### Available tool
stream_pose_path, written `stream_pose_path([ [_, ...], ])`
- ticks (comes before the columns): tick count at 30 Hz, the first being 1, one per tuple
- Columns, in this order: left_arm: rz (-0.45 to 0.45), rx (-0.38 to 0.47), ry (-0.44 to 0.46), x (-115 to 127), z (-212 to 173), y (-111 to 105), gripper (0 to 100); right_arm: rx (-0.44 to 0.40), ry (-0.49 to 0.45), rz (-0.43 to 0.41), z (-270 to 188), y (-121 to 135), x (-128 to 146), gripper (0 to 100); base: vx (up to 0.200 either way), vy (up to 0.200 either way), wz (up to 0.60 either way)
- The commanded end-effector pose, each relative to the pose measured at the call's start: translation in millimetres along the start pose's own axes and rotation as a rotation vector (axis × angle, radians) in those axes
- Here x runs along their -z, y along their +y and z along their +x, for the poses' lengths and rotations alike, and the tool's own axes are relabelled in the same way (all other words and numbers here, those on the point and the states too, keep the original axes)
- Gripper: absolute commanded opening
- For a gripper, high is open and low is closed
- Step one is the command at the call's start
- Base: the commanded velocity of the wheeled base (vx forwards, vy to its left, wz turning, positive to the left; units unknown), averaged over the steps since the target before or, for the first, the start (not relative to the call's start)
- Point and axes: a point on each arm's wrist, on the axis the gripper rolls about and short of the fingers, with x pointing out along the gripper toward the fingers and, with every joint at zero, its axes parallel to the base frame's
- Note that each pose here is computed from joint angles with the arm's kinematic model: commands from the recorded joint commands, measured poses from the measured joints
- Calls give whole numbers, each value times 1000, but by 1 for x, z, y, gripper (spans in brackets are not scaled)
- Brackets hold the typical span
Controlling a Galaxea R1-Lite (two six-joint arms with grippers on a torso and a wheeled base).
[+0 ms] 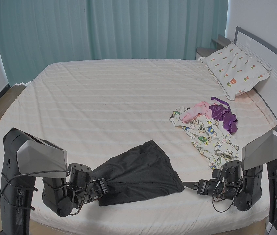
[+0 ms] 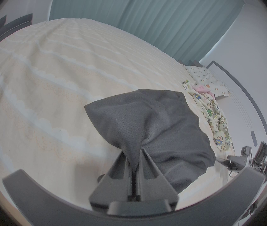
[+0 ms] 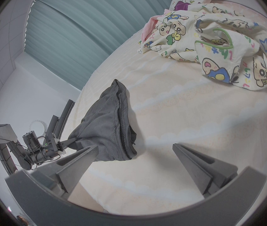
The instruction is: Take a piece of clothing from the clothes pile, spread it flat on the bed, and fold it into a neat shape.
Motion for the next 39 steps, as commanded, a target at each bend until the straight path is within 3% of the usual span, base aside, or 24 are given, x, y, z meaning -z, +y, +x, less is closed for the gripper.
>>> stream_pose_path([
  [1,-16,-2,-31,-8,3,1,0,-7,-6,-1,0,0,0,100,0,0,0],
  [7,-35,-26,-41,-12,4,10,0,-7,-6,-1,1,0,0,100,0,0,0],
  [39,-86,-75,-92,-33,2,34,0,-16,-31,30,10,-1,-5,100,0,200,0],
])
